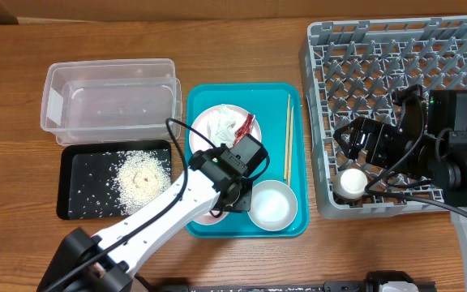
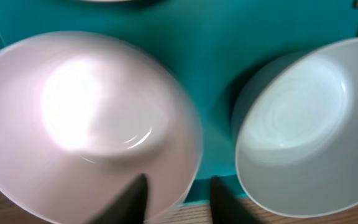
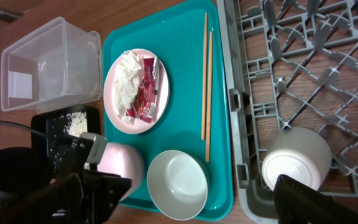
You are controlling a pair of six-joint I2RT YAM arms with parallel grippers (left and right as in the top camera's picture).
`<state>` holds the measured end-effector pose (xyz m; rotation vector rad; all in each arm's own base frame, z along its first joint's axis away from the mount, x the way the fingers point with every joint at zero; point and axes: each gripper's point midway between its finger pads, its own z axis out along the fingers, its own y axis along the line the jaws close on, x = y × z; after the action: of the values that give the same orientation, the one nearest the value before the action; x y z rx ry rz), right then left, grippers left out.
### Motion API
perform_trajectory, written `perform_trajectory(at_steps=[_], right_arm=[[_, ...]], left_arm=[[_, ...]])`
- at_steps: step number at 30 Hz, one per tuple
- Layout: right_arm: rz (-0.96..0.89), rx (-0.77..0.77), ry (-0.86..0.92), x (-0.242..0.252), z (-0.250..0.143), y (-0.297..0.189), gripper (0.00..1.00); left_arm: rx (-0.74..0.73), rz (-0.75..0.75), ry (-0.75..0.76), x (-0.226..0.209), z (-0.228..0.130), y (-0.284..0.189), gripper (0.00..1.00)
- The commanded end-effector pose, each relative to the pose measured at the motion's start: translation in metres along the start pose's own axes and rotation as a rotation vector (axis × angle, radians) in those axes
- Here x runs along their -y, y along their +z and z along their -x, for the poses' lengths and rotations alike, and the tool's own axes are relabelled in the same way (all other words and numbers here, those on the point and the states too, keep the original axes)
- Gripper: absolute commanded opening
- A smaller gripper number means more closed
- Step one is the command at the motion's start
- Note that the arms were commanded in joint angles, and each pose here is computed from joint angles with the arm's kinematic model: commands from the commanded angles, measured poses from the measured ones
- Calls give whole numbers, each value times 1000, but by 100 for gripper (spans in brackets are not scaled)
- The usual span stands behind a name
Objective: Sort waste into correct bins and load items into the dishwasher
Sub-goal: 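Set the emptied bowl back on the teal tray with left gripper, then grasp the tissue from the plate and drop it in the clear bin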
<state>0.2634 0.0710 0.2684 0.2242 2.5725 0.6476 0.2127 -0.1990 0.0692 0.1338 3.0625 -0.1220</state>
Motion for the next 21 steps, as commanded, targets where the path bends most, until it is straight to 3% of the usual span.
perform_trajectory(at_steps=[1,6,11,18,21], right_arm=[[4,27,-10,-3,6,-6,100],[-10,32,-10,-1,7,-6,100],[-11,27,-8,0,7,-4,100],[-15,13,-1,1,8,-1,100],[-17,10,0,2,8,1,100]], left_arm=[[22,6,-42,-4,9,-4,47],[137,-38,-25,-6,56,-36,68],[336,-16,-25,-37,123,-52,76],[310,-40,-106,-60,167,9,81],[274,-110,-98,-47,174,37,82]])
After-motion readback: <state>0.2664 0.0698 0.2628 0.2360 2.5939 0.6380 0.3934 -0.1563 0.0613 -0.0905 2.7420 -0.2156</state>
